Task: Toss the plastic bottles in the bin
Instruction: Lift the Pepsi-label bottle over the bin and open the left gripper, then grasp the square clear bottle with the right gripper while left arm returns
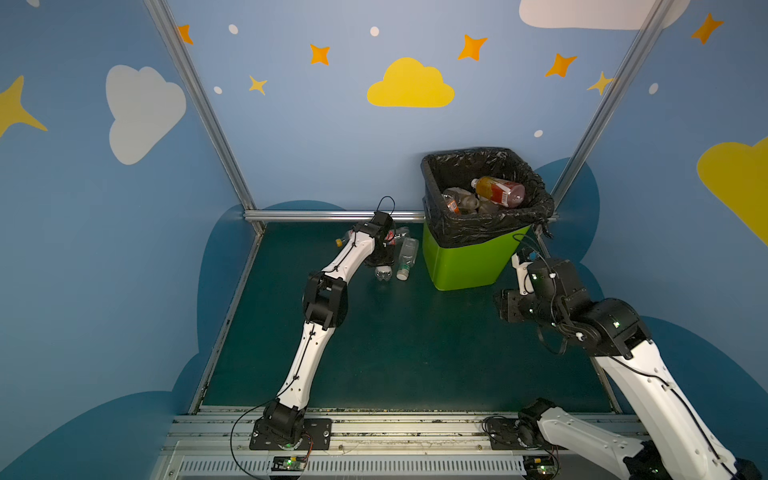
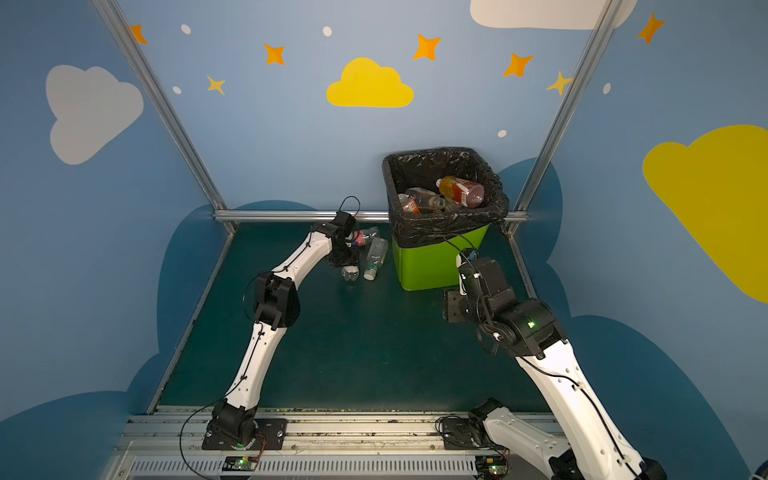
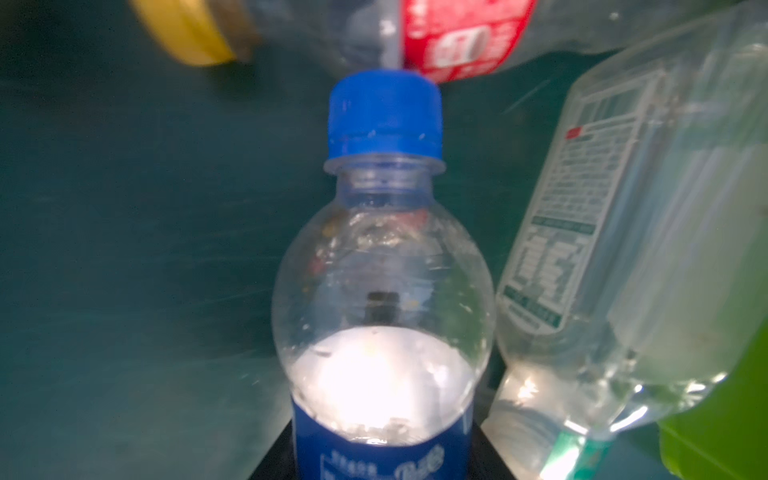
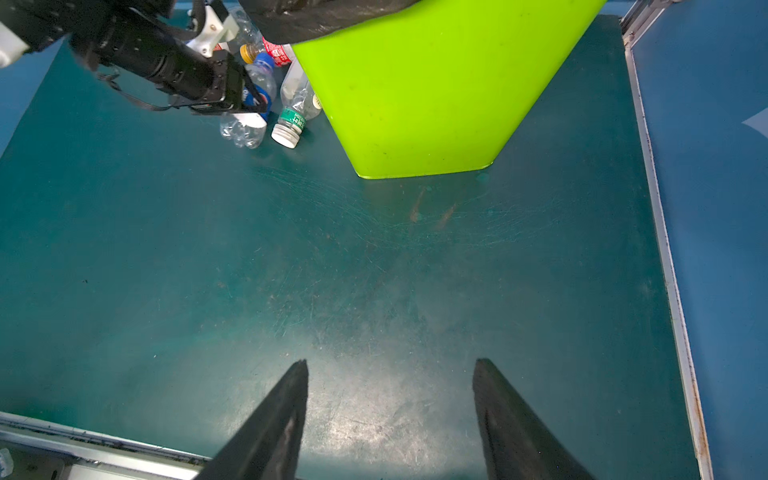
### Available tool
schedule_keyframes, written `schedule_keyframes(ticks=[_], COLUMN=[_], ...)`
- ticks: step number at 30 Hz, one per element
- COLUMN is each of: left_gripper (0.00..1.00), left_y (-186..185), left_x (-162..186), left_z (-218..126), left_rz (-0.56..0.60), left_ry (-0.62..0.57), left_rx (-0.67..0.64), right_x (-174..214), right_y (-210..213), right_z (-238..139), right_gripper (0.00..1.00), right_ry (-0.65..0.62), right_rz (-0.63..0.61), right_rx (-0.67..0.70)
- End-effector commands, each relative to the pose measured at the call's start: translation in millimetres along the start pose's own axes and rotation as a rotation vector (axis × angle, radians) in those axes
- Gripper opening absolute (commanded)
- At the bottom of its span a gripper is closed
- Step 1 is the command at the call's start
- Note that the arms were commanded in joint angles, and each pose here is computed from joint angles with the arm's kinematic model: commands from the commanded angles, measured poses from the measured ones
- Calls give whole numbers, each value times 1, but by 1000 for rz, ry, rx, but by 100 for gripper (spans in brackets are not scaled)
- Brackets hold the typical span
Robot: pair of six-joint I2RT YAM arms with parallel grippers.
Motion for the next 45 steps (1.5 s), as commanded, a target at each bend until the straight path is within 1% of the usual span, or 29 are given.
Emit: schedule_keyframes(ticks=[1,3,6,8,10,11,13,14,16,17,18,19,20,21,22,23,24,27,28,31,33,35,37,39,42,45], left_gripper=[51,51,51,51,51,53,54,55,56,57,62,78,99,100,100,100,100,100,100,100,100,100,100,100,100,100], left_y=[11,17,16,2,-20,-32,-64,-83,-127,-147,-168,-184,-192,-196,-195,-192,-187,-172,-165,-147,-134,-115,-90,-59,-12,34], left_x=[-9,-10,-20,-28,-30,-29,-27,-28,-27,-29,-31,-33,-36,-41,-50,-54,-55,-46,-42,-29,-19,-13,-6,-3,7,30], left_z=[-78,-111,-186,-247,-301,-325,-357,-366,-374,-367,-361,-353,-344,-331,-318,-314,-316,-347,-364,-394,-405,-409,-406,-393,-361,-324], left_rz=[-28,-60,-108,-104,-54,-26,56,103,220,257,299,320,303,269,197,159,146,184,203,229,235,213,174,105,-15,-125], left_ry=[-86,-143,-321,-496,-654,-715,-814,-838,-820,-804,-797,-802,-814,-815,-779,-772,-773,-837,-871,-920,-930,-942,-922,-866,-744,-634], left_rx=[7,40,174,343,557,648,773,828,928,940,967,1006,1034,1066,1074,1055,1021,921,885,803,738,635,522,436,373,322], right_x=[-4,-4,-6,-9,-11,-12,-15,-16,-18,-19,-20,-21,-21,-21,-20,-19,-17,-12,-11,-13,-14,-17,-19,-21,-23,-22], right_y=[-2,-1,1,3,5,6,8,9,11,12,13,14,15,15,15,14,13,9,9,13,18,23,31,39,55,79], right_z=[-7,-5,-2,-2,0,0,2,3,4,5,5,6,6,5,4,3,1,-2,-2,1,6,11,20,28,42,59], right_gripper=[64,64,64,64,64,64,64,64,64,64,64,64,64,64,64,64,64,64,64,64,65,65,66,68,71,75], right_ry=[-25,-25,-26,-27,-23,-23,-22,-24,-27,-26,-26,-27,-28,-25,-23,-21,-18,-29,-32,-34,-29,-22,-5,8,26,43], right_rz=[11,13,11,5,-4,-6,-11,-14,-18,-20,-21,-22,-21,-22,-21,-21,-18,-4,0,-2,-11,-18,-22,-23,-25,-55], right_rx=[5,-1,-12,-21,-25,-29,-39,-44,-57,-62,-70,-76,-80,-84,-86,-84,-80,-70,-72,-99,-124,-151,-183,-217,-280,-320])
Point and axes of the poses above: each gripper's point midway between its finger pads, its own z axis out along the fingers, its own y axis along the line the jaws close on, x = y × z, the point moved 6 cm from there along -z, back along the fingers, and after that the axes turned 3 degrees about -z, right-handed, at the moved point
